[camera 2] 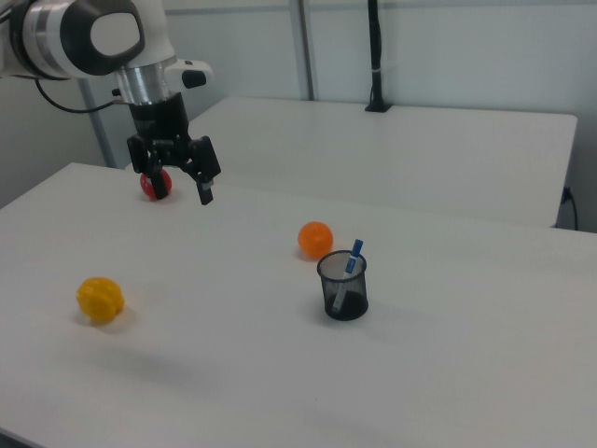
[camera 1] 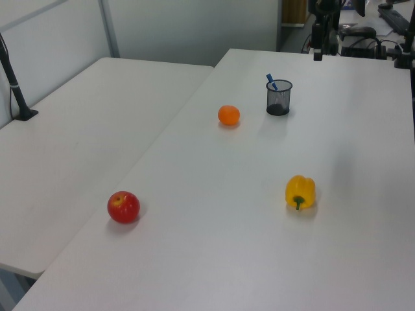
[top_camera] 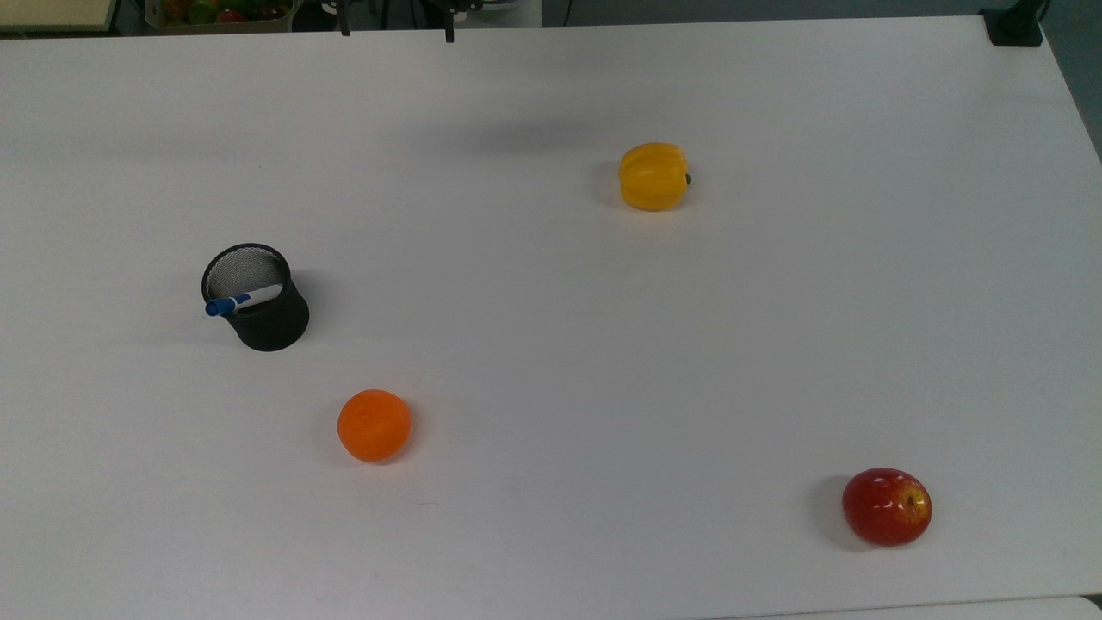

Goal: Take marker pen
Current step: 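Move the open gripper toward the black mesh pen cup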

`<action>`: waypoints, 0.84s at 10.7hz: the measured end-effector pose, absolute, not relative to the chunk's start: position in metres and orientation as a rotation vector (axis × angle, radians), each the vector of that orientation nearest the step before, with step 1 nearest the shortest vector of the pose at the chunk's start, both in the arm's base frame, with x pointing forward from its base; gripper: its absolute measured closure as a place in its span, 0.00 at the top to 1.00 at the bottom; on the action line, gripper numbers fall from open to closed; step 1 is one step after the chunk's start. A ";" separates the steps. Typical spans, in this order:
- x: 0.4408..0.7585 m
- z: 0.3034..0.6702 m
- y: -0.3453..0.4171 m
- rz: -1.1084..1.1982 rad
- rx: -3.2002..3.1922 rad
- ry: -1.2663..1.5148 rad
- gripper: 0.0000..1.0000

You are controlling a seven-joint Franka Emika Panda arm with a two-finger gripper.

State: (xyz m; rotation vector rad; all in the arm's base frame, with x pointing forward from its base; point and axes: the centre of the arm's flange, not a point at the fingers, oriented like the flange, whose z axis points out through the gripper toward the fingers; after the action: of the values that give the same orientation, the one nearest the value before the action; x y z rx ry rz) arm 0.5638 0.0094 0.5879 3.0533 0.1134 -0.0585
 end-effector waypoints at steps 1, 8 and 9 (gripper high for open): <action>0.564 0.589 0.009 -0.056 3.053 0.113 1.00; 0.564 0.588 0.009 -0.058 3.053 0.113 1.00; 0.566 0.588 0.009 -0.041 3.054 0.112 1.00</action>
State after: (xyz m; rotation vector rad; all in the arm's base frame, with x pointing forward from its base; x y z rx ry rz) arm 0.5660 0.0088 0.5884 3.0536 0.1118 -0.0411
